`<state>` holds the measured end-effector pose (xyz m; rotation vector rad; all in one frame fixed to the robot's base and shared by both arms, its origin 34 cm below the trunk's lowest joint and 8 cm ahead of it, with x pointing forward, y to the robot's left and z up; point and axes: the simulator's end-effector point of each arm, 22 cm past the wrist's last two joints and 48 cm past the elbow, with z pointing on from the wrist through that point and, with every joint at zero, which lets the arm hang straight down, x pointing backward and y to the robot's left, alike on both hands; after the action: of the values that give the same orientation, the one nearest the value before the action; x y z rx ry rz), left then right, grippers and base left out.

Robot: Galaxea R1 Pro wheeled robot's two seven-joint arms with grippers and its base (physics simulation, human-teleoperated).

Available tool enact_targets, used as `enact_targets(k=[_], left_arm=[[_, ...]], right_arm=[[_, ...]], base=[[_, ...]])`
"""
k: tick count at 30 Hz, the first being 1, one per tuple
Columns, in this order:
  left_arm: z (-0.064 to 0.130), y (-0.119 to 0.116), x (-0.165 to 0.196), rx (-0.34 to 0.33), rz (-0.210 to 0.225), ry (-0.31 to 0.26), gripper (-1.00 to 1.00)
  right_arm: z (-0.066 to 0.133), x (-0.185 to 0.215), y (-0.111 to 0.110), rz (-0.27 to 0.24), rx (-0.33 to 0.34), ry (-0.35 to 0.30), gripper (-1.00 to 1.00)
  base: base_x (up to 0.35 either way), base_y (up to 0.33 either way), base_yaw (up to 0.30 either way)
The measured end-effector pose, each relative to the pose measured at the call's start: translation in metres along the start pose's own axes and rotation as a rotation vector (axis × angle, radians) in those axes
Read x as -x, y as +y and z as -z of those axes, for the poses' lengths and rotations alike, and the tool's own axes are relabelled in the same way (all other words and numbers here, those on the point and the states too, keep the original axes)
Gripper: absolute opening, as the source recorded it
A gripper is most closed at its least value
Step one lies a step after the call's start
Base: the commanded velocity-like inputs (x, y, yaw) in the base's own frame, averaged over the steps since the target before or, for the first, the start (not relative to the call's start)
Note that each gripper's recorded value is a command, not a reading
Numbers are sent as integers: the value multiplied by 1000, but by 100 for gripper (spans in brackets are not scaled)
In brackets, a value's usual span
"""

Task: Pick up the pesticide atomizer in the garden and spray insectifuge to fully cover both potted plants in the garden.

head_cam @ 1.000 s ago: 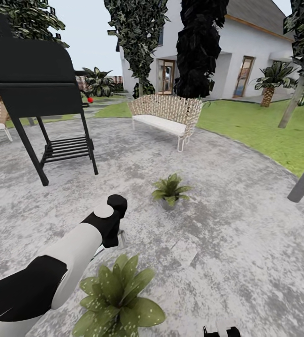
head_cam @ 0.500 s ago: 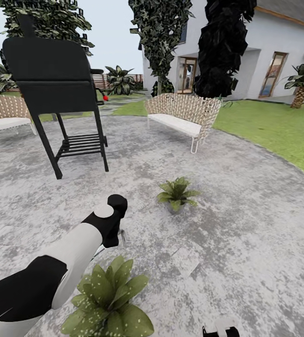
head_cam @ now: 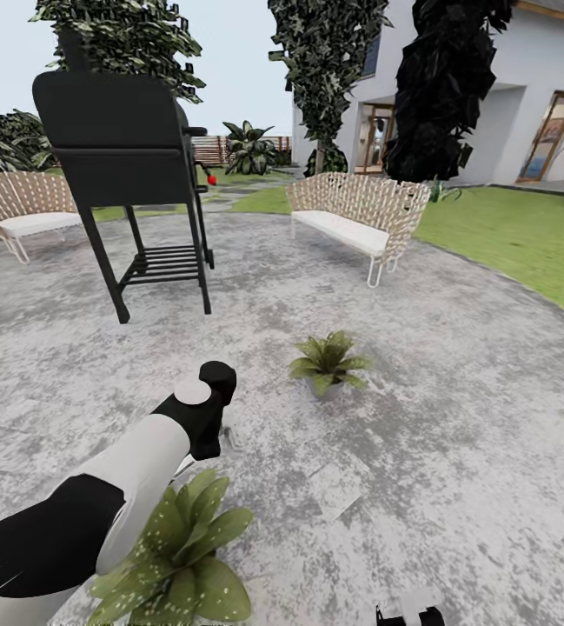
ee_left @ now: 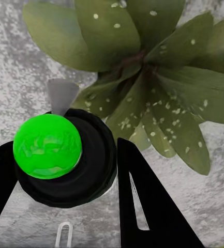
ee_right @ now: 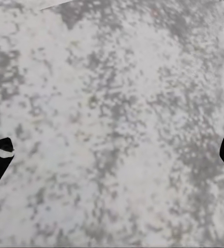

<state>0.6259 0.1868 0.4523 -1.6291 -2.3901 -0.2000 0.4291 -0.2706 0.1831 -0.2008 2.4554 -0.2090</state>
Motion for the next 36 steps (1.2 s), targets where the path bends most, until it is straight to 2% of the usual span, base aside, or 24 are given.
enact_targets(k=[20,27,36], left_arm=[[1,1,0,3,-2,2,-100],[1,0,1,6,-6,4,-100],[1,0,1,5,-6,5,-100]], right_arm=[[0,0,1,0,2,0,100],[0,0,0,0,1,1,100],[0,0,1,0,2,1,100]], base=[[0,-300,276],[0,-300,48],[0,-300,255]])
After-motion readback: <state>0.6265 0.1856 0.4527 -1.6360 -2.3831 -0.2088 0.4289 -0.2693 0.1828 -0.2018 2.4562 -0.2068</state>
